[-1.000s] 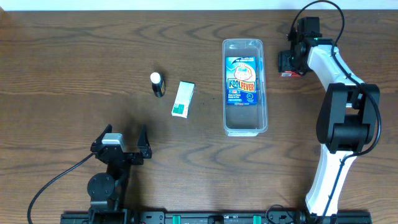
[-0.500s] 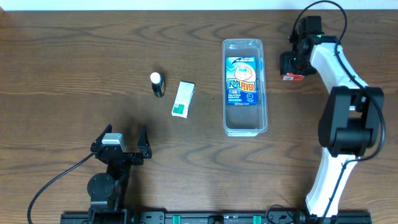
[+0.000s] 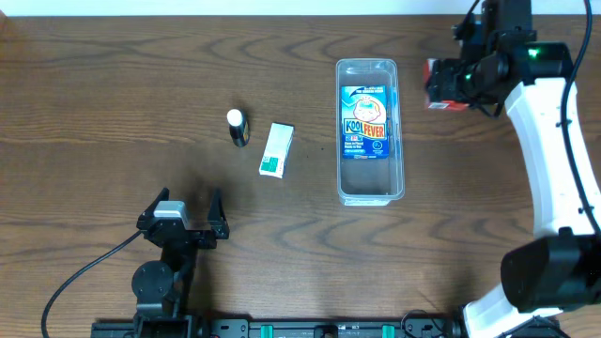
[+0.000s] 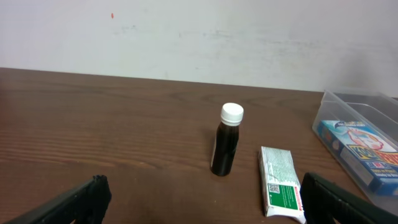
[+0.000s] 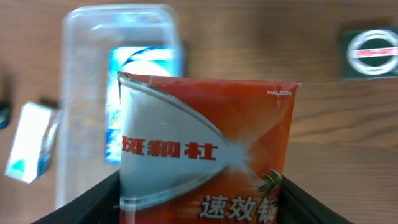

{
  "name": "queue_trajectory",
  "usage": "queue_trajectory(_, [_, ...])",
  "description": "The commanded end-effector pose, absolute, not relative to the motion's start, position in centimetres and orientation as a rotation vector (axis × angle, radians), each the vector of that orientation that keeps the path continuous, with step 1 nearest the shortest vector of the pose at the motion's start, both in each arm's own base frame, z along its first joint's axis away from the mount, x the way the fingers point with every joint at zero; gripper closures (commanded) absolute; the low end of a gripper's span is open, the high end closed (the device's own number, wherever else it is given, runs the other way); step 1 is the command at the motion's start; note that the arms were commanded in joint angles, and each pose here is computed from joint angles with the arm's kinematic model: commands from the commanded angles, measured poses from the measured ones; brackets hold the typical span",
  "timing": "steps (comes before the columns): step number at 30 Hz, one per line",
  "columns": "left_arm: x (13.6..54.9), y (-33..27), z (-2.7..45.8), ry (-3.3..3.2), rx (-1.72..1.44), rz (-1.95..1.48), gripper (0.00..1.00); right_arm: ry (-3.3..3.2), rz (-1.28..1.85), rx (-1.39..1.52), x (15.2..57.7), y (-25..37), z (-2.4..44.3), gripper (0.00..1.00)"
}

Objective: Pack container
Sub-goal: 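Carry the red packet into the container and release it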

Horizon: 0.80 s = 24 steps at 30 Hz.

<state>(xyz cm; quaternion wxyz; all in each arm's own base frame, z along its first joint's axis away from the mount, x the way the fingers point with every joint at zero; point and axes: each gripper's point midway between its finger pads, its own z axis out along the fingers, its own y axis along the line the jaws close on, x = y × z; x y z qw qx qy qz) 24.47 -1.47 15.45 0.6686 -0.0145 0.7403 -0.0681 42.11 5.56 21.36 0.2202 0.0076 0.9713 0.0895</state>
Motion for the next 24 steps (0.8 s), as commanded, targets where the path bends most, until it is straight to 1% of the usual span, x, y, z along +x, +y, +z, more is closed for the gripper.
queue_trajectory(1, [24.4,-1.6,14.0,1.715,-0.018,-0.153,0.02,2.699,0.345,-0.042,41.1,9.2,21.8,0.33])
queue_trajectory(4, [24.4,-1.6,14.0,1.715,-0.018,-0.153,0.02,2.731,0.366,-0.084,40.4,11.7,21.0,0.33])
queue_trajectory(7, [24.4,-1.6,14.0,1.715,-0.018,-0.153,0.02,2.724,0.373,-0.134,40.6,14.0,20.2,0.33])
queue_trajectory(10, [24.4,-1.6,14.0,1.715,-0.018,-0.153,0.02,2.732,0.300,-0.085,41.3,14.8,18.7,0.34])
queue_trajectory(13, [24.4,-1.6,14.0,1.715,-0.018,-0.153,0.02,2.760,0.223,-0.054,41.8,15.5,16.7,0.34])
queue_trajectory(18, [24.4,-1.6,14.0,1.715,-0.018,-0.153,0.02,2.819,0.196,-0.044,42.7,17.1,12.5,0.32])
queue_trajectory(24, [24.4,-1.6,14.0,1.715,-0.018,-0.153,0.02,2.873,0.090,0.011,43.5,16.6,8.2,0.31])
